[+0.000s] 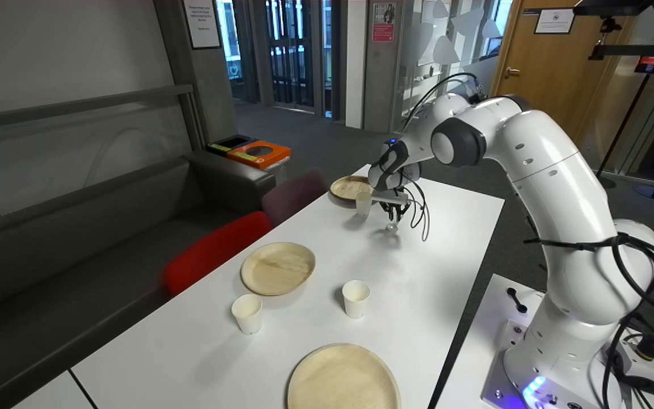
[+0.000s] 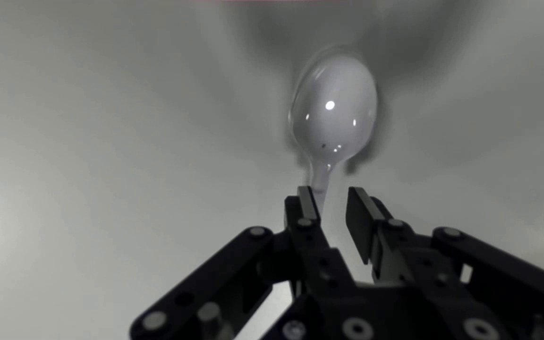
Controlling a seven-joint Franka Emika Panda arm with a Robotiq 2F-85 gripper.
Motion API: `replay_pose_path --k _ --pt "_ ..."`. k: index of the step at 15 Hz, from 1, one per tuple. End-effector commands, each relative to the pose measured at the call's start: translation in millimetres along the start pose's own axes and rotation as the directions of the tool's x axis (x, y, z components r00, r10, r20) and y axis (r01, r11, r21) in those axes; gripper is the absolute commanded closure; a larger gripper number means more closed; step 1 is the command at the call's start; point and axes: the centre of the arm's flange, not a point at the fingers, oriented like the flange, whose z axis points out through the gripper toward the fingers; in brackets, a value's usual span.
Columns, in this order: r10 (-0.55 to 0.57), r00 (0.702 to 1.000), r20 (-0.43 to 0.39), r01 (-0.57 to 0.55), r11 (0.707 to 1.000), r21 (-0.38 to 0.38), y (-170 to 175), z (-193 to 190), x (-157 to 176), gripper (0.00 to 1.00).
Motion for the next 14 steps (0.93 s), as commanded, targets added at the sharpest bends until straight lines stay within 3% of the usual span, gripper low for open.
replay_pose_path --k 1,2,3,4,6,9,12,14 --pt "-0.027 0.999 -0.026 0.028 0.999 0.038 28 -25 -7 0.76" --pt "-0.027 0.999 -0.028 0.028 0.999 0.04 30 -26 -8 0.87" --pt "-0.028 0.999 -0.031 0.029 0.999 0.044 31 -28 -8 0.92" --pt "-0.029 0.999 -0.03 0.03 0.999 0.043 33 -27 -8 0.67" --pt "-0.027 0.999 -0.028 0.028 0.999 0.042 33 -28 -9 0.63" --pt "-0.025 0.999 -0.026 0.026 0.999 0.032 31 -27 -10 0.46" --pt "-0.027 0.999 -0.028 0.027 0.999 0.025 26 -24 -12 0.45" --pt "-0.028 0.999 -0.028 0.028 0.999 0.018 21 -21 -14 0.51"
